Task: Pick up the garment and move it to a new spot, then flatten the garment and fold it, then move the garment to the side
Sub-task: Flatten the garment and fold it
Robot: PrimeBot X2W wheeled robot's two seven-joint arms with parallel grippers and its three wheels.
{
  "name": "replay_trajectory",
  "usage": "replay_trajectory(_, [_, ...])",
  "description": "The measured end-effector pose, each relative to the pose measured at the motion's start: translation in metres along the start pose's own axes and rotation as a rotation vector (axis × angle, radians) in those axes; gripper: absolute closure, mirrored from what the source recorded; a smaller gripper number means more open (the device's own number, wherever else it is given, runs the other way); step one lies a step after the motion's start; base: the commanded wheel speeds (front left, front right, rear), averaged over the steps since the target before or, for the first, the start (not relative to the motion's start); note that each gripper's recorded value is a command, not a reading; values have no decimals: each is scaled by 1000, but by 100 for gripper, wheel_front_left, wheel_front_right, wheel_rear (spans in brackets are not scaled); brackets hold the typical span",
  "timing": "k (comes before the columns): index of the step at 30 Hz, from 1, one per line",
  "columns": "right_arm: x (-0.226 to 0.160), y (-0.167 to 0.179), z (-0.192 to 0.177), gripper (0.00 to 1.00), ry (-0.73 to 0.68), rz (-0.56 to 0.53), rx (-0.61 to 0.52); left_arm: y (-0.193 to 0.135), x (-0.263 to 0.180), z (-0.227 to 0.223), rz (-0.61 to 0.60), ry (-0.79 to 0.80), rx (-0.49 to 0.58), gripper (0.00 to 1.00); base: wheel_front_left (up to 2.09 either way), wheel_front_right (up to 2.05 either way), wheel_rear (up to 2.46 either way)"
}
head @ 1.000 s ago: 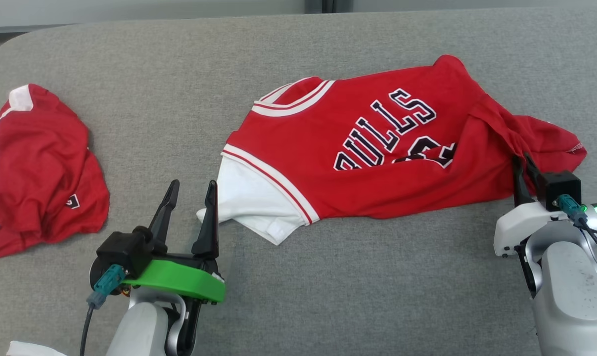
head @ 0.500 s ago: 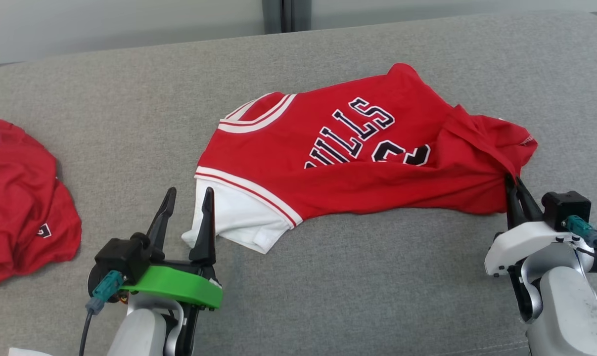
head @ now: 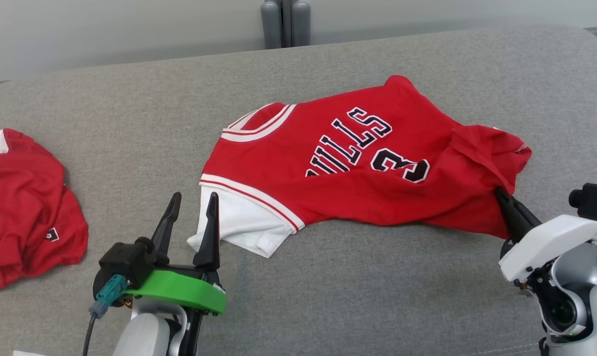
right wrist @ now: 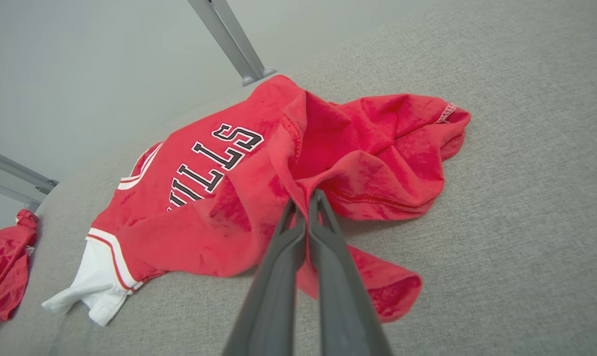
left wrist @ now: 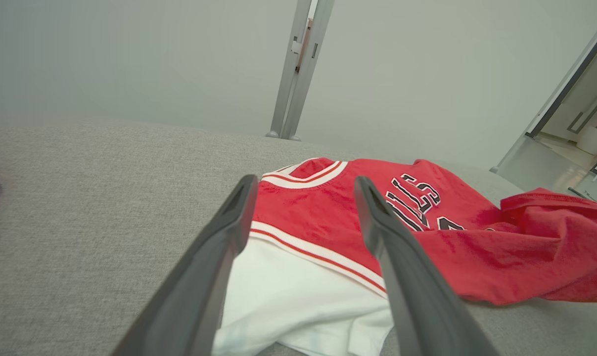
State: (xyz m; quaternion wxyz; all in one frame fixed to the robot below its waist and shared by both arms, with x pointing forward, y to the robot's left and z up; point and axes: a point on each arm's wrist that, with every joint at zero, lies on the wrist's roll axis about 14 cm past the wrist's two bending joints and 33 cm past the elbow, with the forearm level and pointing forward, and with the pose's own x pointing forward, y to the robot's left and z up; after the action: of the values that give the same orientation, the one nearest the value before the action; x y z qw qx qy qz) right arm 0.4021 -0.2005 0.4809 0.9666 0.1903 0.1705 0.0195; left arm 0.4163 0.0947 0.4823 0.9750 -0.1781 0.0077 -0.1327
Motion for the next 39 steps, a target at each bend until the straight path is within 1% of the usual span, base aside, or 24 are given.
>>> replay_trajectory(1, [0, -2, 1, 100, 4, -5, 1, 1, -1, 0, 3, 0, 0, 0, 0, 0, 0])
replay_trajectory(3, [5, -10, 6, 100, 7, -25, 39, 4, -3, 0, 12, 2, 1, 0, 0, 0, 0])
replay_trajectory(8, [32, -28, 12, 100, 32, -68, 127, 12, -4, -4, 33, 12, 3, 0, 0, 0, 0])
replay_trajectory(10, [47, -41, 8, 100, 60, -104, 188, 15, -2, -5, 37, 15, 5, 0, 0, 0, 0])
replay_trajectory(13, [63, -61, -6, 100, 115, -178, 244, 20, 0, -8, 48, 24, 11, 0, 0, 0, 0])
replay_trajectory(16, [82, -70, -17, 100, 153, -215, 311, 29, -2, -12, 72, 37, 15, 0, 0, 0, 0])
replay_trajectory(20, [104, -70, -29, 100, 198, -240, 282, 40, -3, -17, 100, 52, 21, 0, 0, 0, 0])
replay_trajectory(21, [108, -70, -33, 60, 214, -243, 247, 43, -4, -18, 109, 56, 21, 0, 0, 0, 0])
replay_trajectory(22, [111, -70, -34, 0, 216, -245, 220, 45, -5, -19, 115, 59, 22, 0, 0, 0, 0])
replay_trajectory(25, [123, -62, -31, 0, 191, -216, 107, 49, -5, -20, 126, 62, 25, 0, 0, 0, 0])
replay_trajectory(27, [127, -53, -24, 0, 144, -187, 67, 49, -5, -19, 123, 60, 27, 0, 0, 0, 0])
replay_trajectory(31, [120, -46, -6, 0, 40, -137, -38, 44, -2, -15, 110, 48, 27, 0, 0, 0, 0])
replay_trajectory(35, [103, -39, 9, 0, -71, -93, -40, 35, -1, -12, 87, 38, 25, 0, 0, 0, 0])
replay_trajectory(39, [76, -35, 23, 0, -180, -55, -47, 25, 1, -9, 61, 26, 20, 0, 0, 0, 0])
